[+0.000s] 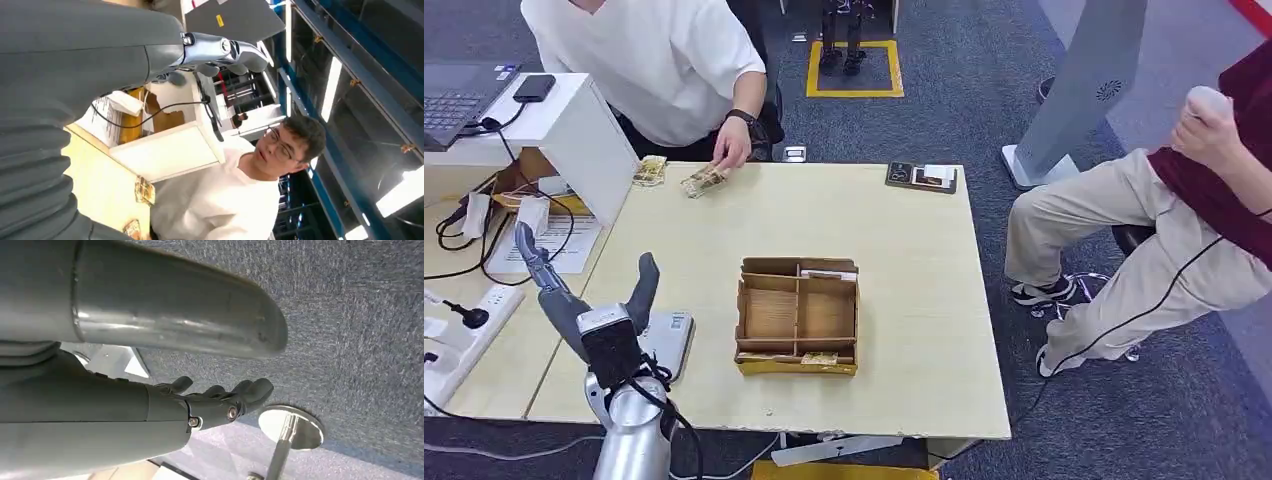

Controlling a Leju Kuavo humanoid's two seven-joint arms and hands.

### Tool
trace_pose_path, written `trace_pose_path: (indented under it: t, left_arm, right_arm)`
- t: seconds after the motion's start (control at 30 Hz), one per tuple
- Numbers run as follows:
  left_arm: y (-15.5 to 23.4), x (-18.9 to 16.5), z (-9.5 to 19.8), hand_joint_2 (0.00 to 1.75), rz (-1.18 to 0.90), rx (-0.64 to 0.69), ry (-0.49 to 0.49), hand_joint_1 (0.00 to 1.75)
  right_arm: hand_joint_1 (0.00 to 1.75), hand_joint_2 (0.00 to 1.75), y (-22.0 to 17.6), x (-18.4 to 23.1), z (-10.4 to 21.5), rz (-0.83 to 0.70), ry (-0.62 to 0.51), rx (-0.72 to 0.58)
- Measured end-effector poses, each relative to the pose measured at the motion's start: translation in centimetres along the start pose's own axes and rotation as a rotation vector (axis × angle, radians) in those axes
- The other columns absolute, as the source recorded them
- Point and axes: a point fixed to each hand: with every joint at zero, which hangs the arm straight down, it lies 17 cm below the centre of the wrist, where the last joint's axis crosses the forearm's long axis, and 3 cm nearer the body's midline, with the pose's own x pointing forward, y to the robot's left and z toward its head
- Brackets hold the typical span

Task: Pass the card to the sensor for recognition and then transmit it.

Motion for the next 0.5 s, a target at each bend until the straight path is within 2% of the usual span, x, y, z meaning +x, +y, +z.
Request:
trace_pose_path:
  t: [0.1,0.23,0.5]
  left_arm:
    - [-0.7,1.0,0.0,1.75,0.016,-0.015,-0.014,0.00]
    - [-1.3,3.5,0.8,1.75,-0.011,-0.058,-0.121,0.00]
    - [-1.0,4.6,4.0,1.75,-0.006,-0.111,-0.130,0.00]
  right_arm:
    - [0.00,0.00,-0.1,-0.2,0.0,-0.001,0.002,-0.003]
    - [0.00,0.00,0.0,-0.7,0.2,0.005,0.006,-0.003]
    - [0.00,0.00,0.0,-1.0,0.2,0.004,0.005,-0.002]
